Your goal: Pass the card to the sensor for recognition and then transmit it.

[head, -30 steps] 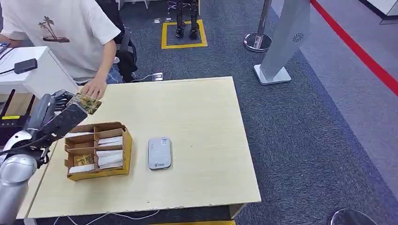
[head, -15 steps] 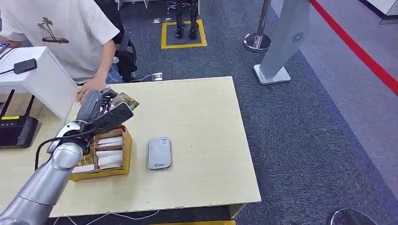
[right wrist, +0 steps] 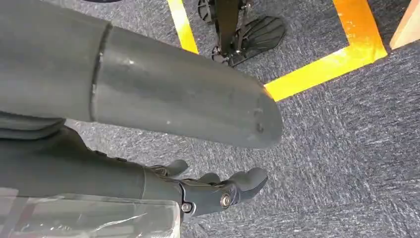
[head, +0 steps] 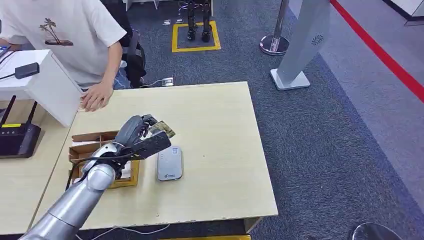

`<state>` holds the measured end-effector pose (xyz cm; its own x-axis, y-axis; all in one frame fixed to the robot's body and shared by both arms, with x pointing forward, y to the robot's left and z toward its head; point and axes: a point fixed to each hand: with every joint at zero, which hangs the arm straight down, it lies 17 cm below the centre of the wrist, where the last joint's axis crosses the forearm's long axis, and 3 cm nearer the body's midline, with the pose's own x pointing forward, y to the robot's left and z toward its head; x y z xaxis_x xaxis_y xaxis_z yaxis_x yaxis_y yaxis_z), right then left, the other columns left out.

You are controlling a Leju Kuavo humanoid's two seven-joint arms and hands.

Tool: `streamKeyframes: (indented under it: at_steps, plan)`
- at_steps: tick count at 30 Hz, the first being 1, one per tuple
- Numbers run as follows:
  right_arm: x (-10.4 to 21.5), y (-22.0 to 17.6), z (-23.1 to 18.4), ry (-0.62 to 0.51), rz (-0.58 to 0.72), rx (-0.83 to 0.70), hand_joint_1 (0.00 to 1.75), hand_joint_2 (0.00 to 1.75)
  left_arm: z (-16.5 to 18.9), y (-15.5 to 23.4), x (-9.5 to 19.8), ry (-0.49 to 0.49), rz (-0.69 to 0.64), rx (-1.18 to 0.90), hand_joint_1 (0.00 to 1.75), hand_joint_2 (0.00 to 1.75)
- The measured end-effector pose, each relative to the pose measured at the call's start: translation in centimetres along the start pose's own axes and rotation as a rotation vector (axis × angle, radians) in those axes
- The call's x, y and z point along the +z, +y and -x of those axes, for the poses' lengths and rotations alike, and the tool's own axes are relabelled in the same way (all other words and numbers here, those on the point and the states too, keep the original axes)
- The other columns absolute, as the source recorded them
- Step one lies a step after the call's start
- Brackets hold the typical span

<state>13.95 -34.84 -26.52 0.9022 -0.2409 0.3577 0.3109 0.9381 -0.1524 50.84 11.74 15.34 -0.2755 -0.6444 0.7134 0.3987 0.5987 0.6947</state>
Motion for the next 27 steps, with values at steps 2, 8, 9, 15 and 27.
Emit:
streamKeyframes:
  at_steps: [2,8,9,15,27]
  plan:
    - [0.0,0.0,0.0,0.000,0.001,0.007,0.00,0.00,0.5,-0.9,0.2,0.010,0.015,0.004,1.75,1.75]
    - [0.0,0.0,0.0,0.001,0.002,0.011,0.00,0.00,1.5,-2.6,0.6,0.033,0.044,0.012,1.75,1.75]
    - [0.0,0.0,0.0,0.001,0.002,0.011,0.00,0.00,1.6,-2.9,0.7,0.038,0.049,0.014,1.75,1.75]
    - [0.0,-0.1,0.0,0.001,0.006,0.013,0.00,0.00,3.4,-4.4,1.7,0.074,0.072,0.020,1.75,1.75]
    - [0.0,-0.1,0.1,0.008,0.009,0.027,0.00,0.00,7.1,-7.3,4.2,0.152,0.115,0.030,1.75,1.75]
